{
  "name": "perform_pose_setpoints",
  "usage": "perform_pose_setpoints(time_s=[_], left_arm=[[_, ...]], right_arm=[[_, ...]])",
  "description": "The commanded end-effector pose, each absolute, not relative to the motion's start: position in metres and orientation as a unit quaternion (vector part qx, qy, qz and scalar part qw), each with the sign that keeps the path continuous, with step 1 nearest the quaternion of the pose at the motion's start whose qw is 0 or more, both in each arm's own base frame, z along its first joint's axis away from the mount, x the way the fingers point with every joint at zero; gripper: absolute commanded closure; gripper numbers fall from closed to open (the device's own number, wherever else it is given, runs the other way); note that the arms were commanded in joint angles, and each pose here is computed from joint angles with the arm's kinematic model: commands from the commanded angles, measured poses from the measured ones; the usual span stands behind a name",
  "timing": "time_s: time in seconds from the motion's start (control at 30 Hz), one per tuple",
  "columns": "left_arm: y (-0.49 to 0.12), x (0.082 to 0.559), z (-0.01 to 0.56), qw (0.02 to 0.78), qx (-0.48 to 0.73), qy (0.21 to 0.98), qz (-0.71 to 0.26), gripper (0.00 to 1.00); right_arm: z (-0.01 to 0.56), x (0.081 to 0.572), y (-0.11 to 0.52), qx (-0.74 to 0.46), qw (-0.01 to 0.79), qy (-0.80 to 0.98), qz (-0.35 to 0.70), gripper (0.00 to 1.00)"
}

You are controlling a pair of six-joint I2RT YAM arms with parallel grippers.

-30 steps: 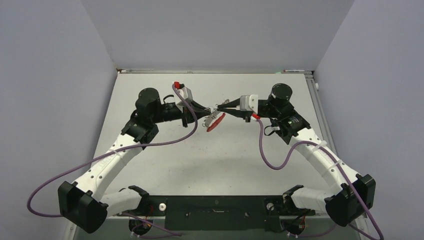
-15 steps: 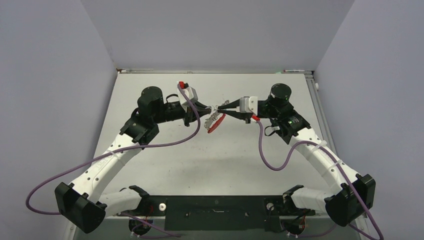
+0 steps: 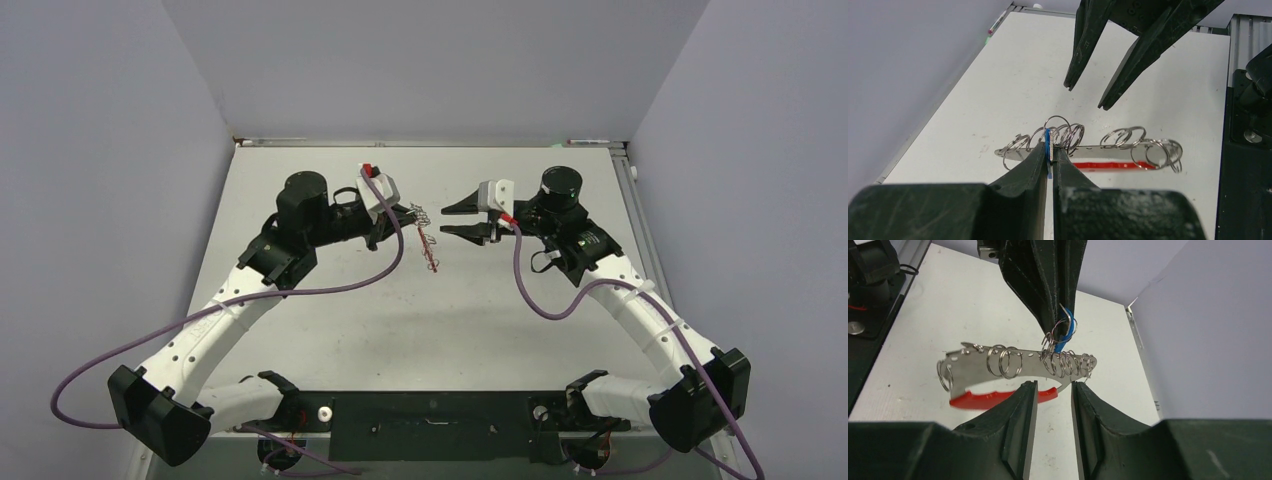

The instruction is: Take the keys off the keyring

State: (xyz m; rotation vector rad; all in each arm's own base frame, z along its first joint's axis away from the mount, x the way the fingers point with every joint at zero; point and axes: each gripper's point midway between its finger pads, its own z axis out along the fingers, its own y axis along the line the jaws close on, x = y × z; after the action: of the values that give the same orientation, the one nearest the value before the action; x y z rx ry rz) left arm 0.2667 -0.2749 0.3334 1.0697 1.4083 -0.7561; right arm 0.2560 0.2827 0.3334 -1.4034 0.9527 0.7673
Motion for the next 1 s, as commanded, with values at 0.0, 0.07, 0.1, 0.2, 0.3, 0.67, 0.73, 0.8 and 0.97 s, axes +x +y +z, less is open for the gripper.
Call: perform_pose_setpoints(time_s=[0.0, 0.07, 0.1, 0.2, 0.3, 0.67, 0.73, 0.8, 0.97], left_arm=[[-0.274, 0.270, 0.363, 0.602, 0.460, 0.577, -0.306, 1.00], [-0.274, 0.271, 0.363, 0.600, 0.458, 0.581, -0.304, 1.00], [-0.274, 0.272, 0.363, 0.600, 0.458, 0.582, -0.304, 1.00], [-0.277, 0.272, 0.363, 0.597, 0.461, 0.584, -0.301, 1.00], [-0.279, 0.272, 0.362, 0.596, 0.466, 0.582, -0.299, 1.00], [-0.281, 0.276, 0.364, 0.597, 0.457, 0.590, -0.295, 1.00], [-0.281, 0.277, 0.365, 0.597, 0.453, 0.593, -0.296, 1.00], [-0.280, 0.279, 0.365, 0.597, 0.447, 0.598, -0.294, 1.00], [-0.281, 0.278, 0.366, 0.599, 0.446, 0.596, -0.296, 1.00]], right_arm=[[0.351, 0.260, 0.284, -0.558, 0.597, 0.444, 0.367, 0.68], [0.357, 0.261, 0.285, -0.540, 0.593, 0.459, 0.382, 0.68], [0.360, 0.262, 0.286, -0.532, 0.589, 0.466, 0.390, 0.68], [0.367, 0.265, 0.291, -0.521, 0.574, 0.485, 0.405, 0.68], [0.367, 0.268, 0.295, -0.520, 0.552, 0.505, 0.411, 0.68], [0.362, 0.263, 0.303, -0.575, 0.523, 0.501, 0.381, 0.69], [0.359, 0.262, 0.302, -0.586, 0.519, 0.500, 0.370, 0.69], [0.357, 0.262, 0.301, -0.597, 0.515, 0.498, 0.360, 0.67], [0.351, 0.265, 0.307, -0.599, 0.506, 0.515, 0.347, 0.67]])
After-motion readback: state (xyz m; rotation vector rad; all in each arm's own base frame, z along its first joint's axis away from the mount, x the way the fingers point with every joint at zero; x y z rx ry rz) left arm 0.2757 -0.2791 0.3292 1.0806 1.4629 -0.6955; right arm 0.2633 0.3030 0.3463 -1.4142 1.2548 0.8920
